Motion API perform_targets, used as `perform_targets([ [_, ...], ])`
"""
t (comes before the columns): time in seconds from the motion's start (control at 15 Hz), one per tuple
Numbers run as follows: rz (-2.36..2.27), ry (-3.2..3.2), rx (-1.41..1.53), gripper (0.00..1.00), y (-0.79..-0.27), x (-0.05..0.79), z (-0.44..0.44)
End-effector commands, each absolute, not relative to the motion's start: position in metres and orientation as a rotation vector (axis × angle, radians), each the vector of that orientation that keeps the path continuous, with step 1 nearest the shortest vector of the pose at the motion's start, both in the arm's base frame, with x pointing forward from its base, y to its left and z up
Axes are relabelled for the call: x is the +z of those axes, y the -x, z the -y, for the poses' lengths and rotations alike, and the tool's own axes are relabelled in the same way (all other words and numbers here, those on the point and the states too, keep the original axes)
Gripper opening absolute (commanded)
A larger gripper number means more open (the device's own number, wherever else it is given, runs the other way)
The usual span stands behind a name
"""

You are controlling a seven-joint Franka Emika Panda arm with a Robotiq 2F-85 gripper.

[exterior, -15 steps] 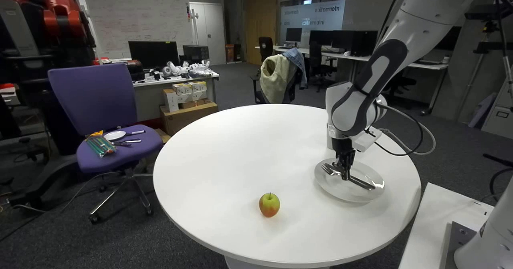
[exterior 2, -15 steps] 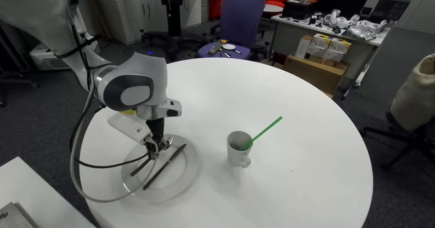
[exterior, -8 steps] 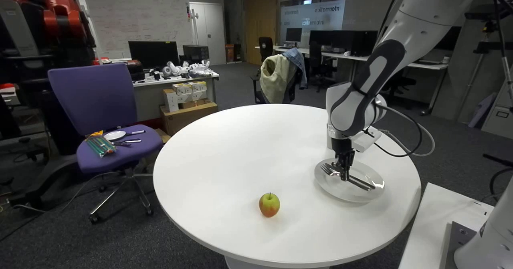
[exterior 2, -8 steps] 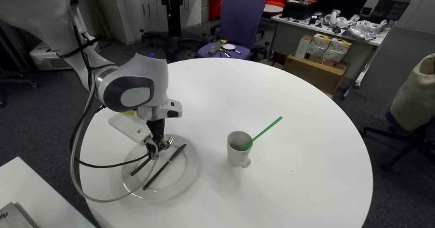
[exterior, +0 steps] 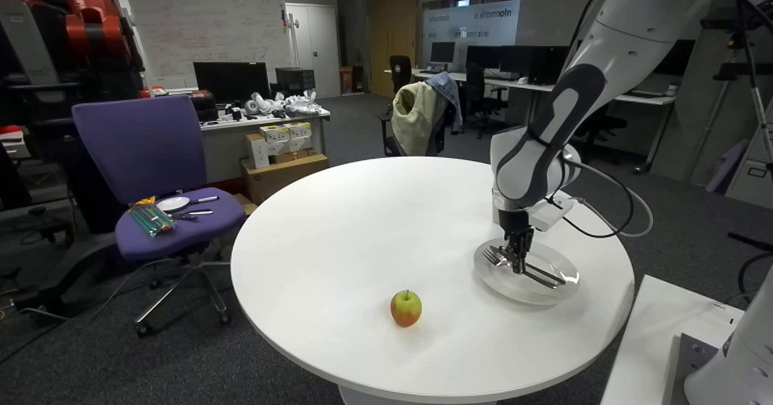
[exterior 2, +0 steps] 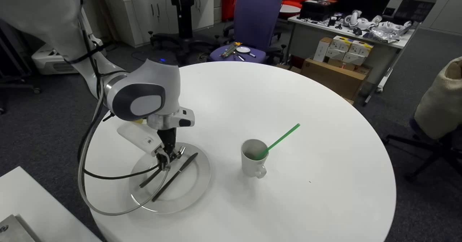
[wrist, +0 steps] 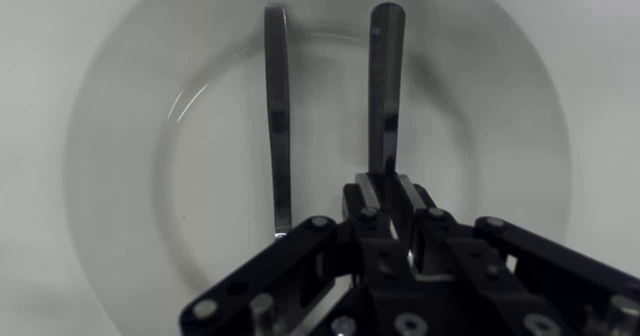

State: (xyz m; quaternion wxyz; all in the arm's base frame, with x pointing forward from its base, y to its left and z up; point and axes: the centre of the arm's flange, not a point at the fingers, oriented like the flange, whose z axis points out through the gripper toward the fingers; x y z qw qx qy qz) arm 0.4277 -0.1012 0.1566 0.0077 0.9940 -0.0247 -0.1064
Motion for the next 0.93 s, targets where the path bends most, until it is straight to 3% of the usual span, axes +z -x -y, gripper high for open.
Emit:
perform_targets([
  [0.0,0.062,-3.126,-0.308,0.03,-0.4320,0.1546,0.1103],
  [0.87,0.078,-3.126,-0.281,0.03,-0.4354,0.1479,0.1137],
])
